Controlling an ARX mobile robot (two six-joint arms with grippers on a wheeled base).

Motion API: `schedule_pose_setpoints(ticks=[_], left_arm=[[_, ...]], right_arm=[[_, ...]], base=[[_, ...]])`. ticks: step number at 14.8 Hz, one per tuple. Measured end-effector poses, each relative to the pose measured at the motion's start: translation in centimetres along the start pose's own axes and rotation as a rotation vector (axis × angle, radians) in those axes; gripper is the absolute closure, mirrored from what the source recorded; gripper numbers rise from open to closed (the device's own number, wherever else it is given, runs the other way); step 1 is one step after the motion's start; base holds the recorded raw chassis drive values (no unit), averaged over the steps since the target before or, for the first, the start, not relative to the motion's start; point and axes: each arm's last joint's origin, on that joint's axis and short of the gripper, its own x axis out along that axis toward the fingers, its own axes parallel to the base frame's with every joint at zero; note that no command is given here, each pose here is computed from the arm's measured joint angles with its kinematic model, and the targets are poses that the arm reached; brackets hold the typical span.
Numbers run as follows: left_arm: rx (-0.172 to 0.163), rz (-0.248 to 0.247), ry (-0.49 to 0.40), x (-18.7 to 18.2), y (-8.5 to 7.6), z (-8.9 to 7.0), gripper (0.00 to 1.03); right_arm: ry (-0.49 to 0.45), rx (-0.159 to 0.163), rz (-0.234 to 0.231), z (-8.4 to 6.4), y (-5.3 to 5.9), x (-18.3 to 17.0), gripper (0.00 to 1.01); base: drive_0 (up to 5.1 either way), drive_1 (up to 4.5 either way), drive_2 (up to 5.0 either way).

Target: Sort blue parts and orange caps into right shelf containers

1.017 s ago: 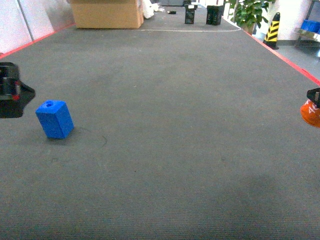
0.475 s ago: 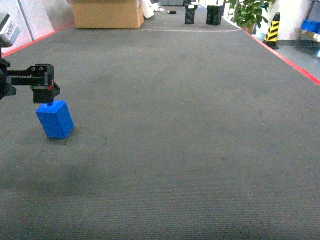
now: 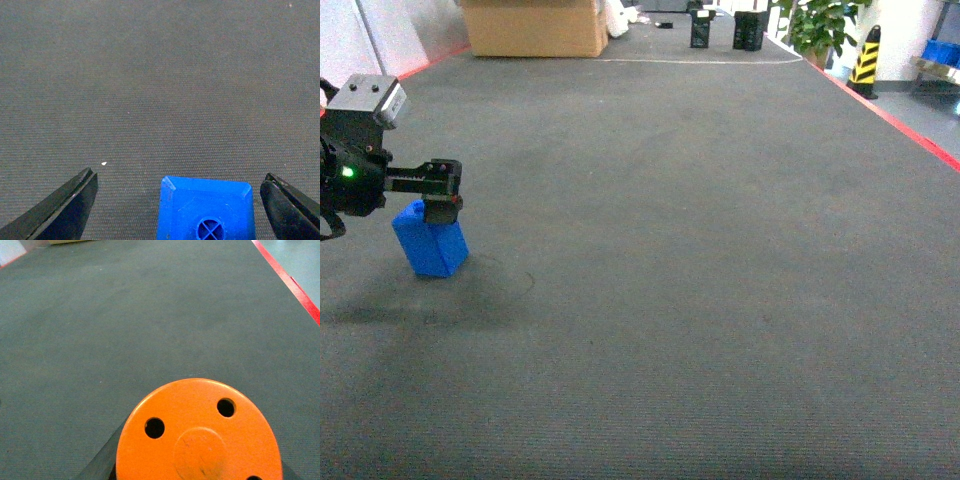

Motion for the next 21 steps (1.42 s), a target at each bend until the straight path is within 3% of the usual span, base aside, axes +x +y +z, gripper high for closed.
schedule_pose_setpoints(ticks=[3,5,9,10,11,12,13,15,17,21], left_arm=[[-0.023,-0.024,0.023,1.0,-0.1,-0.3,0.05],[-0.019,-0.046,0.051,1.3,-0.5,-1.0,0.08],[-0.011,-0.035,0.042,0.8,-0.7,-1.8,0.51],[0.003,-0.009,-0.003,-1.8,-0.7,-2.1,0.58],[0.08,0.089,-0.248,-10.6,-0.8,-0.6,0.58],[0.093,0.107,-0.291,-13.7,-1.0,-1.1,0.58],[0.09,0.132,-0.307,-16.7,-1.2,-2.3,0.58],[0.076,0.214,-0.319,-22.0,-1.7,-6.9,0.58],[0.068,0.234,-0.403,-23.5,-1.6,-6.2,0.58],[0.067,0.239,-0.388,-23.3,-1.5,-6.2,0.58]], right_arm=[[0.0,0.001,-0.013,0.0,-0.1,0.0,0.57],[0.0,0.001,-0.026,0.0,-0.1,0.0,0.57],[-0.028,0.0,-0.051,0.2,0.2,-0.1,0.57],[-0.064,-0.007,-0.044,0.5,0.9,-0.7,0.57],[-0.094,-0.023,-0.019,0.8,1.9,-3.7,0.57],[-0.094,-0.042,-0.014,0.6,2.2,-5.1,0.57],[-0.1,-0.065,-0.019,0.4,2.3,-6.4,0.57],[-0.212,-0.081,-0.034,0.7,2.3,-8.8,0.57],[-0.209,-0.086,-0.038,0.8,2.3,-8.8,0.57],[-0.199,-0.093,-0.038,0.7,2.3,-8.6,0.57]], base=[[0.0,0.0,0.0],[0.0,0.0,0.0],[0.0,0.0,0.0],[0.0,0.0,0.0],[0.0,0.0,0.0],[0.0,0.0,0.0],[0.0,0.0,0.0],[0.0,0.0,0.0],[0.0,0.0,0.0],[3.6,-2.62,-1.1]])
